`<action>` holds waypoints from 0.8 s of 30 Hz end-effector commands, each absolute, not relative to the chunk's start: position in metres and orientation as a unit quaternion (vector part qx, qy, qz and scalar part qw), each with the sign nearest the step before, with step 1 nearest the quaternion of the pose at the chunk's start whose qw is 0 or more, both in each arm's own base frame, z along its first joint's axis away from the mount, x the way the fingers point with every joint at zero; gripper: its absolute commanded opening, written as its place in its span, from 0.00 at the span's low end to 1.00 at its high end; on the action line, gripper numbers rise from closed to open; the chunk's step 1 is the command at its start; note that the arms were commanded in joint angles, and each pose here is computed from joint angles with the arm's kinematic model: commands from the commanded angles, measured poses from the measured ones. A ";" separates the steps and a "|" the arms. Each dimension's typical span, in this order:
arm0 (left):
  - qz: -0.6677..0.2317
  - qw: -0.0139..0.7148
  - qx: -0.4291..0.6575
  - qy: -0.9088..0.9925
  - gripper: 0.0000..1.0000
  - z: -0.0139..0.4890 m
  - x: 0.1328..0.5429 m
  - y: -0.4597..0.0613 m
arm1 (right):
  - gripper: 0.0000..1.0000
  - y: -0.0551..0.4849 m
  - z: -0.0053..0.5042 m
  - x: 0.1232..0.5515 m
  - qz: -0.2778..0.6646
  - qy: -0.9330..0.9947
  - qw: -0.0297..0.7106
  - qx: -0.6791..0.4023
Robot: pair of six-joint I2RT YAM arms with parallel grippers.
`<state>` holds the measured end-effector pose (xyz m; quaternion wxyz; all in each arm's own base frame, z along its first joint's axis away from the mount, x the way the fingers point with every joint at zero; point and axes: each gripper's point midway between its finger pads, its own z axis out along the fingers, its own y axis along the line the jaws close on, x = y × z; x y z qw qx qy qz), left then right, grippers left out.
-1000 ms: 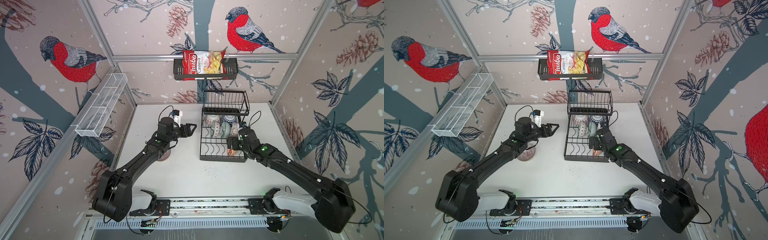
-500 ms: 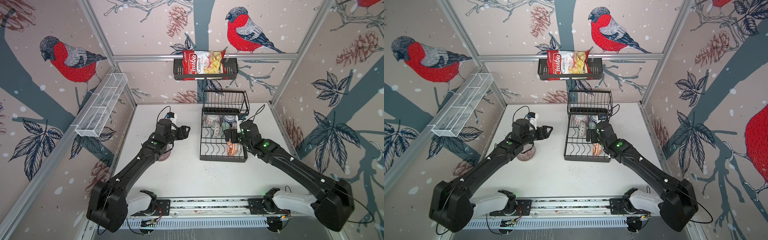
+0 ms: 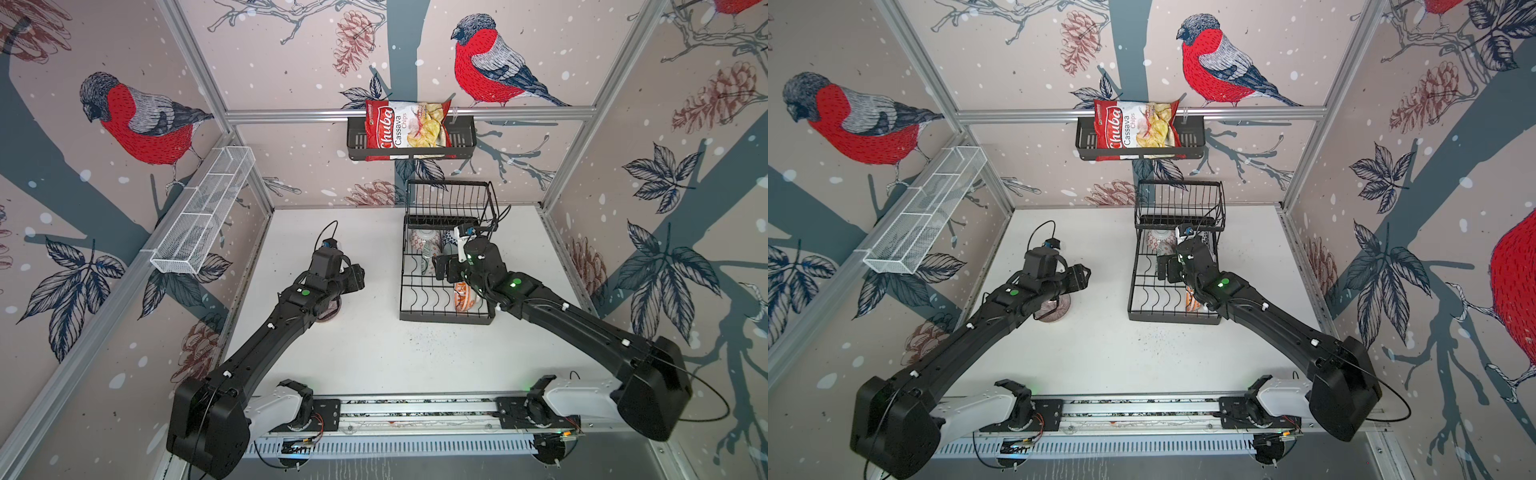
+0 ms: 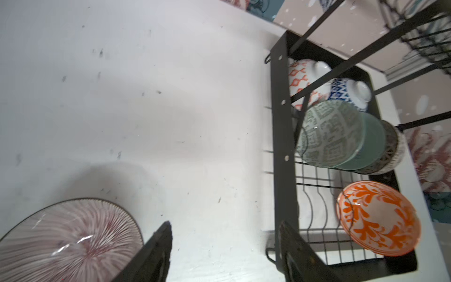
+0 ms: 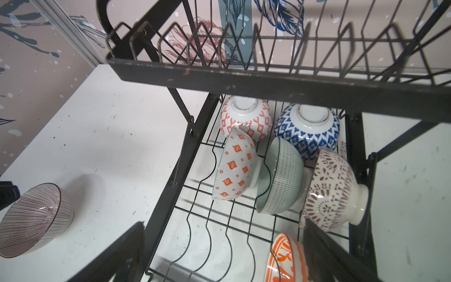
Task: Load bowls into a dish rack
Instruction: Place the bowl in the dish rack, then pick up the bowl from the middle-left of the table.
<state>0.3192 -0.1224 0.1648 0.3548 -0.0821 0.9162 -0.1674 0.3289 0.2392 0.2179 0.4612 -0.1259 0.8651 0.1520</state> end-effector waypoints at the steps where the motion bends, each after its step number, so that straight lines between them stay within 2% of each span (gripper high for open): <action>1: -0.099 0.321 -0.114 0.935 0.66 0.144 0.307 -0.098 | 1.00 0.253 0.228 0.333 0.169 0.853 0.474 -0.142; 14: -0.053 0.241 -0.135 0.960 0.51 0.094 0.276 -0.083 | 1.00 0.273 0.222 0.328 0.195 0.847 0.462 -0.176; 24: -0.030 0.179 -0.130 0.975 0.38 0.052 0.274 -0.087 | 1.00 0.280 0.218 0.326 0.207 0.845 0.458 -0.184</action>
